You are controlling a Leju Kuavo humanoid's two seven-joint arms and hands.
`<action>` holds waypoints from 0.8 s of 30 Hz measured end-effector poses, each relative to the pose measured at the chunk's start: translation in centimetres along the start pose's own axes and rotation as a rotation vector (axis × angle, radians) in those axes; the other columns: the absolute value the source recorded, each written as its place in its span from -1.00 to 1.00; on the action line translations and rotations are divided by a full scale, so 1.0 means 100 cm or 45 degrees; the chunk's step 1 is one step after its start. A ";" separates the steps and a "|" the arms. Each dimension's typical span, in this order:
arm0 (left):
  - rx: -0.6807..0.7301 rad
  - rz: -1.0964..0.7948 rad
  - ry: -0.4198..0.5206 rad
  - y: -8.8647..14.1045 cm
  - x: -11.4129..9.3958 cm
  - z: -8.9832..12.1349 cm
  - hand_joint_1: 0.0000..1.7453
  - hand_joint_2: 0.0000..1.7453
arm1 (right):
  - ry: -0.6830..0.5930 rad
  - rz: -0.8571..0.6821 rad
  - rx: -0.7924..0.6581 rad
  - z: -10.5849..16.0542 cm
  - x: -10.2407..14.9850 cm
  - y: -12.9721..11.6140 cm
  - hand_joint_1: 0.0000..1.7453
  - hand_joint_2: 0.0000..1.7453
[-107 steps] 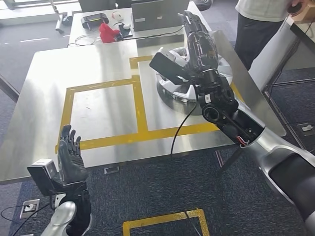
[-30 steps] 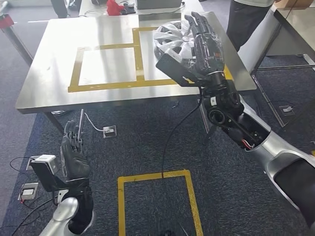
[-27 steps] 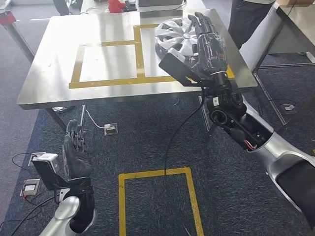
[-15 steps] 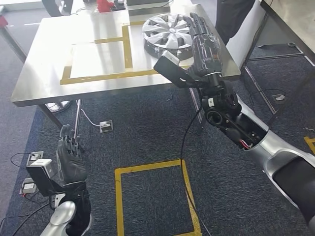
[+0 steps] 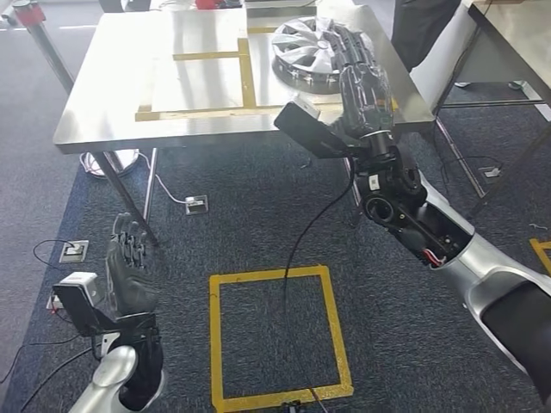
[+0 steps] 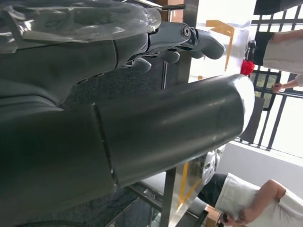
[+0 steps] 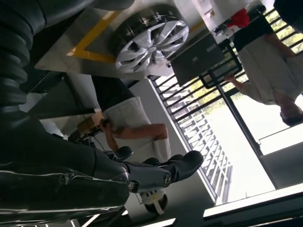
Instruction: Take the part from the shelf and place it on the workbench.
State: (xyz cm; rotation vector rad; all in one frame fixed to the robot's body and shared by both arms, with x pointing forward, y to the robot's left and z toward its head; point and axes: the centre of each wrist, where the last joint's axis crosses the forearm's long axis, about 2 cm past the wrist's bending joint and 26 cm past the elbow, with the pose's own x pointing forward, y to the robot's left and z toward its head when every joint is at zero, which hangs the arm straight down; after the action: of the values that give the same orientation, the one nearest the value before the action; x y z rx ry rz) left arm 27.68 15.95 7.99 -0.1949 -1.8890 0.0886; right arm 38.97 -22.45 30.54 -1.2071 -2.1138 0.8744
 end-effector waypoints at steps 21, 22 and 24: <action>-0.003 -0.004 -0.008 0.002 0.000 0.000 -1.00 -1.00 | 0.009 0.007 -0.007 -0.004 -0.002 -0.002 -1.00 1.00; -0.004 -0.004 -0.009 0.002 0.000 0.000 -1.00 -1.00 | 0.010 0.007 -0.009 -0.004 -0.003 -0.002 -1.00 1.00; -0.004 -0.004 -0.010 0.002 0.000 0.000 -1.00 -1.00 | 0.010 0.007 -0.008 -0.004 -0.003 -0.002 -1.00 1.00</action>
State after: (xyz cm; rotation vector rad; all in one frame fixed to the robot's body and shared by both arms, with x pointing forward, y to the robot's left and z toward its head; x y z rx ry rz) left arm 27.69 16.11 7.93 -0.1941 -1.8972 0.0842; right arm 39.27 -22.66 30.89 -1.2188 -2.1092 0.8644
